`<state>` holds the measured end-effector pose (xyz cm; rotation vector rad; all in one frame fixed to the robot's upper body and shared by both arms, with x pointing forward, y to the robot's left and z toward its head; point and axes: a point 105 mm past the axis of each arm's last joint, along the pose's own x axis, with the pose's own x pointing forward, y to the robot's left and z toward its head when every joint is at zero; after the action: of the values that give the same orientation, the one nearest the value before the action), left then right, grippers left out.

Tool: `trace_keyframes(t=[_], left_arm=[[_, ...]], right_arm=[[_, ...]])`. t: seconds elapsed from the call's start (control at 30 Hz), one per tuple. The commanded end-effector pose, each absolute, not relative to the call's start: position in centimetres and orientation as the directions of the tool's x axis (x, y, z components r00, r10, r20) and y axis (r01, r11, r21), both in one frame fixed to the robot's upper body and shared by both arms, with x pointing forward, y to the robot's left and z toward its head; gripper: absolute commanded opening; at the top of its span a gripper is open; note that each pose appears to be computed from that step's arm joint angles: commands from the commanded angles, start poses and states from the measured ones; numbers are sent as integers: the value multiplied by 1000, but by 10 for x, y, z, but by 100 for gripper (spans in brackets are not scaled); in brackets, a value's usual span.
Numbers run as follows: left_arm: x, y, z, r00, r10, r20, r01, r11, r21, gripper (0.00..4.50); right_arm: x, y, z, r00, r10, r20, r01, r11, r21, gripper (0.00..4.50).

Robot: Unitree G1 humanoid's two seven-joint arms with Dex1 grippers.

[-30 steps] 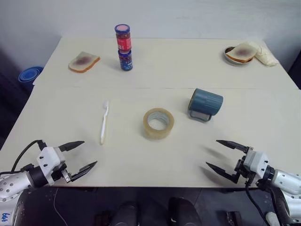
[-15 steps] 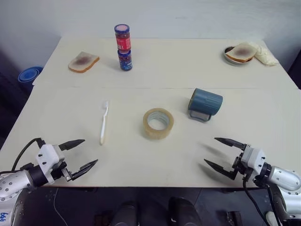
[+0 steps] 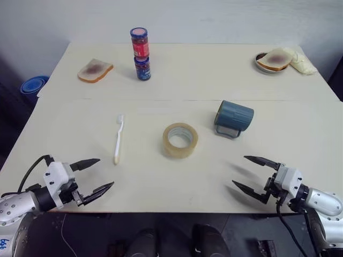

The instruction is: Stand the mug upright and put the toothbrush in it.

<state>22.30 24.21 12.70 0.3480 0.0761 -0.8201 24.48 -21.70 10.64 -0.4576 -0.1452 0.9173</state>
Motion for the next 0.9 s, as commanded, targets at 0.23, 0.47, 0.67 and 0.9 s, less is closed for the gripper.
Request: trace_keyframes(t=[0.23,0.47,0.67,0.9], left_arm=[[231,200,158,513,-842,-170,846,461,270,450],[277,118,174,219,-921,-322,947,121,299,450],[324,59,164,130,-872,-473,957,-15,290,450],[335,50,149,73,-760,-646,962,-116,246,359]], right_arm=[[238,-210,127,577,814,68,-706,539,-460,448],[221,-187,155,486,839,245,-709,542,-451,448],[215,-177,151,474,855,210,-719,514,-468,448],[214,-177,151,506,833,223,-695,547,-466,450]])
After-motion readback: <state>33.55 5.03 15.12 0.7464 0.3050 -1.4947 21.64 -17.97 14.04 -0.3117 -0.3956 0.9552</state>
